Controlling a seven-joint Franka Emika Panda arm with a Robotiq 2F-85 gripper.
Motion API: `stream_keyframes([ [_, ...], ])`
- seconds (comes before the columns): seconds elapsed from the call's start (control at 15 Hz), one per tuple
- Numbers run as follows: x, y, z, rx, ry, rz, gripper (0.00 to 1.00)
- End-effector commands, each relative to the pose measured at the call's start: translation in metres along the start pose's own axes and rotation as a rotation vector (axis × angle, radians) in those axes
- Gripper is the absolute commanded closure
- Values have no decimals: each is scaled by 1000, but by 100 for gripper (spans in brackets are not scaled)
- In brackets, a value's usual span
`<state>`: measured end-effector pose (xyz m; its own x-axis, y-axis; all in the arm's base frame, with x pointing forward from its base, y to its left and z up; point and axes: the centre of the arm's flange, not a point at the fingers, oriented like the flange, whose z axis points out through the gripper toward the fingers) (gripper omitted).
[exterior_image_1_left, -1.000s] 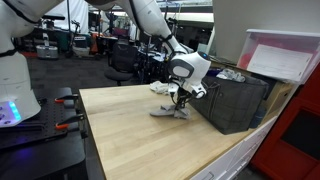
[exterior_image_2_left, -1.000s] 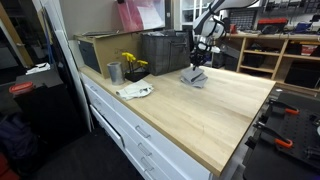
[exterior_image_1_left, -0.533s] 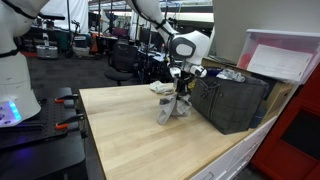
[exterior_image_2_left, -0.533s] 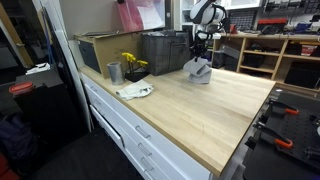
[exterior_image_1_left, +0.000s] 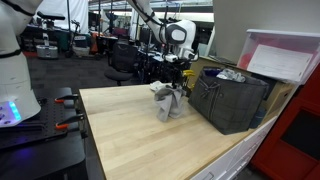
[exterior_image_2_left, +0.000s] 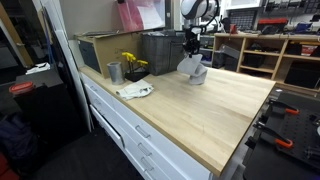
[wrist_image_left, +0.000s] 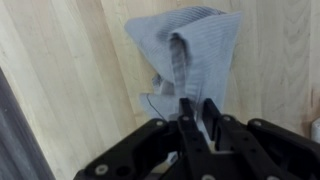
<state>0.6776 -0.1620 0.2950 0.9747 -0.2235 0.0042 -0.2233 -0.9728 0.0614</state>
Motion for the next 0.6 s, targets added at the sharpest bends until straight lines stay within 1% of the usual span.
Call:
stream_keyframes([
  [0.0,-13,-28,-32,-33,-6,-53,95],
  [0.07,-13,-35,-38,-36,-4,-73,100],
  [0.27,-15,-44,-47,-48,-4,-85,100],
  [0.33,-15,-43,-46,-50,-9,-79,90],
  [0.4,-14,-40,-43,-47,-20,-72,72],
  [0.53,-12,-31,-27,-26,-54,-61,60],
])
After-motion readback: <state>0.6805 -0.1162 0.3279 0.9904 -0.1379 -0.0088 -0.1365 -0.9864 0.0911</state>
